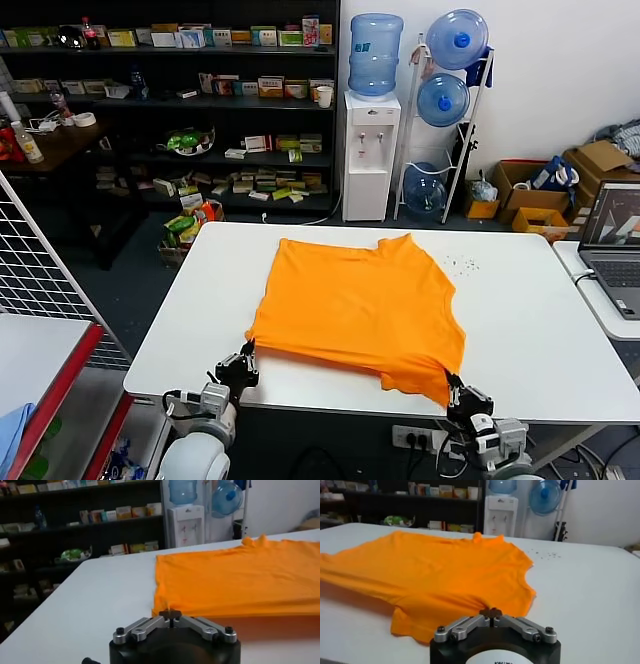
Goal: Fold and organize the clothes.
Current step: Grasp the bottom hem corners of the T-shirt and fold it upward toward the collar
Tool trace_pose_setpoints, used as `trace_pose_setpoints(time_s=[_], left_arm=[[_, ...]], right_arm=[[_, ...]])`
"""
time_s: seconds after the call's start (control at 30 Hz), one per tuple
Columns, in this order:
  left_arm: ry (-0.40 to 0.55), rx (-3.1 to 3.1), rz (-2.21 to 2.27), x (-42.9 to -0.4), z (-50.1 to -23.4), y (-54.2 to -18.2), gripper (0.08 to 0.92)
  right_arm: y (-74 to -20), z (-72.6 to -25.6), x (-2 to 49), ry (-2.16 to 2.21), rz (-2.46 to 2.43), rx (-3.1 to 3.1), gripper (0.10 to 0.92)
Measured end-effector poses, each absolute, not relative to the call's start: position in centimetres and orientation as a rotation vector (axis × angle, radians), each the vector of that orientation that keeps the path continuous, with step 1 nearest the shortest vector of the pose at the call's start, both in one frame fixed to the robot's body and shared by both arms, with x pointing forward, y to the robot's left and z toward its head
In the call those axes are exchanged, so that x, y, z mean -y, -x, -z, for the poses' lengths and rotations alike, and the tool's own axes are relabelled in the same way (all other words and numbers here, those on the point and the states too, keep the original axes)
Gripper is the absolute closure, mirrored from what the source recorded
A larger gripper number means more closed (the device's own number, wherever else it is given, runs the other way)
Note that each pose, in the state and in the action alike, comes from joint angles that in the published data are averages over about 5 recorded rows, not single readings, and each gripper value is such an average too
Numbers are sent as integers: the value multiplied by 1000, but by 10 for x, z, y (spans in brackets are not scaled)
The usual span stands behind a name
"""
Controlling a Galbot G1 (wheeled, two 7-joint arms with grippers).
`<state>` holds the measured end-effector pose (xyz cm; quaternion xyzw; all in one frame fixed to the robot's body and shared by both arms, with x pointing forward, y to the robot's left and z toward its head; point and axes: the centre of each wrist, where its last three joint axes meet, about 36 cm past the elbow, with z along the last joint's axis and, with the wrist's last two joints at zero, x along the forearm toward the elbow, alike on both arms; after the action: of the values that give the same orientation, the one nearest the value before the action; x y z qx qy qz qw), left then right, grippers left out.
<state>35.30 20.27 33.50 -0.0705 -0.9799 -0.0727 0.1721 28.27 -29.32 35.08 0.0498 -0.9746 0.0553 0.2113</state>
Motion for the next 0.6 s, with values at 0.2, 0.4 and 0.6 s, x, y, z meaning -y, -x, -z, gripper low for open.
trace_pose_setpoints(time_s=[0.2, 0.4, 0.6], left_arm=[[211, 2803, 221, -199, -339, -346, 910], [218, 2833, 229, -195, -341, -357, 910], [235, 2835, 244, -190, -334, -373, 910]], right_arm=[[-287, -355, 299, -146, -209, 2756, 897], [-312, -352, 309, -154, -252, 2814, 897], [-348, -343, 321, -155, -284, 2848, 897]])
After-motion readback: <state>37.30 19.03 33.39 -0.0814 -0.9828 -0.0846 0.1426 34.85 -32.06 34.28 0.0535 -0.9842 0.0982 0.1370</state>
